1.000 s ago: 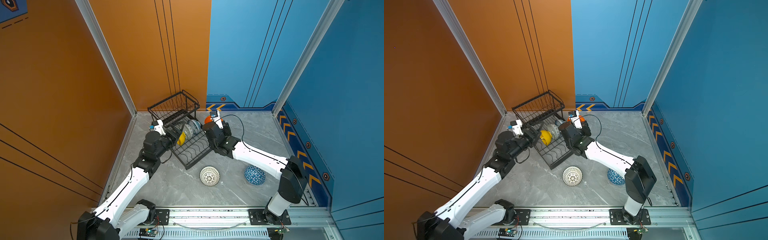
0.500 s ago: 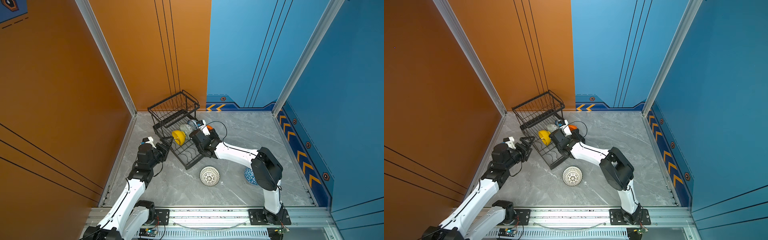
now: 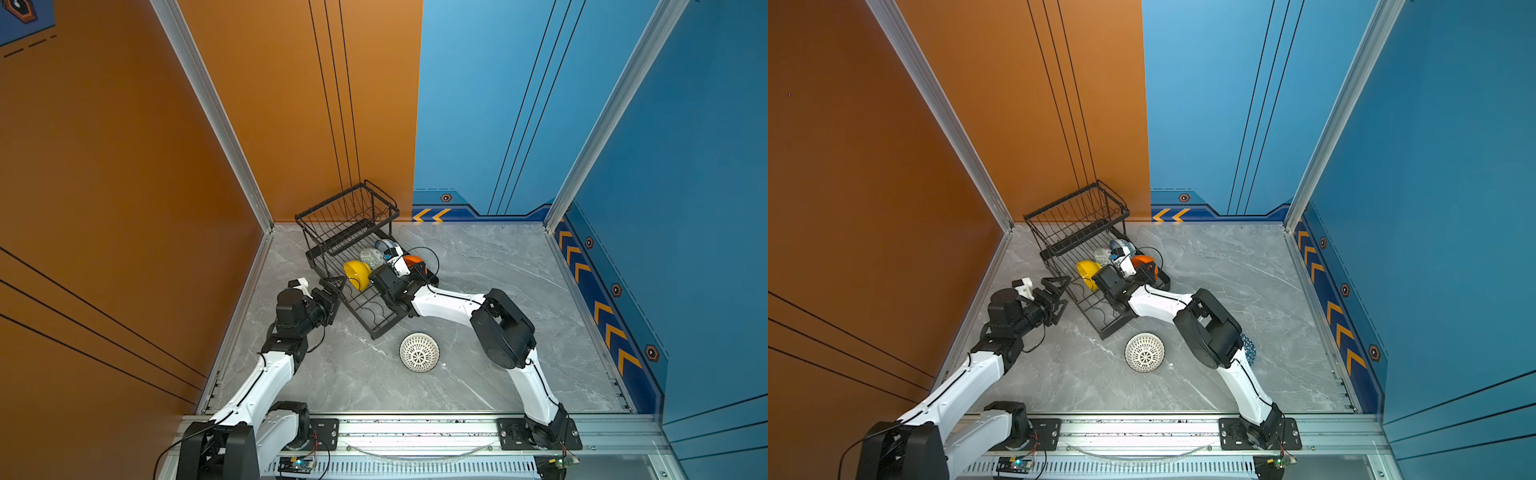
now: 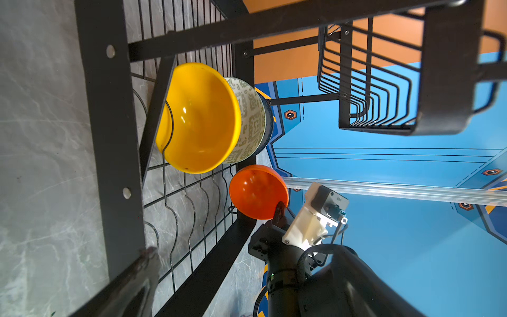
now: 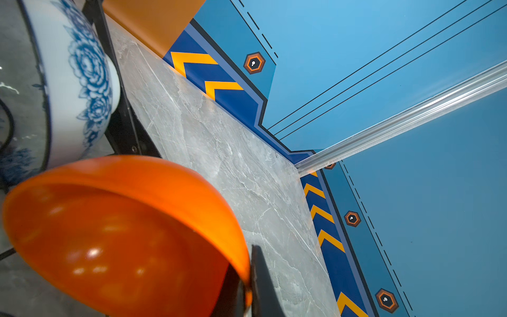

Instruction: Load the bowls into the dish rack

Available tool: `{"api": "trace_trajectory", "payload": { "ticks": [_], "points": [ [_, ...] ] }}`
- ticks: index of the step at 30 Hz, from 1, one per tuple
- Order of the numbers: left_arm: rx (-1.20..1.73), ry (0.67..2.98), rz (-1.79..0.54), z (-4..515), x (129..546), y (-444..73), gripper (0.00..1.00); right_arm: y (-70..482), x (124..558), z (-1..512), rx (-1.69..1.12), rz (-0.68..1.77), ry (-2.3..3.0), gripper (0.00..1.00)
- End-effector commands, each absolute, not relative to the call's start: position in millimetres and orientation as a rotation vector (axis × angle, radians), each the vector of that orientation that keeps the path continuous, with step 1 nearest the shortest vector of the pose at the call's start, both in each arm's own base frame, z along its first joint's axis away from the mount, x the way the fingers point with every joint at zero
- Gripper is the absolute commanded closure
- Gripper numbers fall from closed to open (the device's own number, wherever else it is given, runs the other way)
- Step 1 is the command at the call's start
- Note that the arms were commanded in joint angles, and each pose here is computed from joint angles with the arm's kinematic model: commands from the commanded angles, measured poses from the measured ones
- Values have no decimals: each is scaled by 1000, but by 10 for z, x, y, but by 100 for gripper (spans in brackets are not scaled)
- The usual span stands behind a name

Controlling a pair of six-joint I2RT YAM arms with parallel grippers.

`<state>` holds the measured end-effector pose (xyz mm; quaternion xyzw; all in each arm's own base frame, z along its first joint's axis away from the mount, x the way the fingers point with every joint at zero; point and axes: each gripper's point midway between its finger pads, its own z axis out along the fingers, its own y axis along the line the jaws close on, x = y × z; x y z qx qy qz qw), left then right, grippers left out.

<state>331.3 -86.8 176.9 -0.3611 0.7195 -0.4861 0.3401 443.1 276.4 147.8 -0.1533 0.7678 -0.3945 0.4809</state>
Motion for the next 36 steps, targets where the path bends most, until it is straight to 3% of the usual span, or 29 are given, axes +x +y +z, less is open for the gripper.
{"api": "trace_trajectory", "payload": {
  "ticks": [1,36],
  "points": [
    [-897,1868,-1297,1812,3311,-904,2,2695,4458,1653,-285,-1010,1828,100],
    [-894,1959,-1366,1458,3500,-1072,2,2853,4435,1307,-253,-1283,1708,100]
  ]
}}
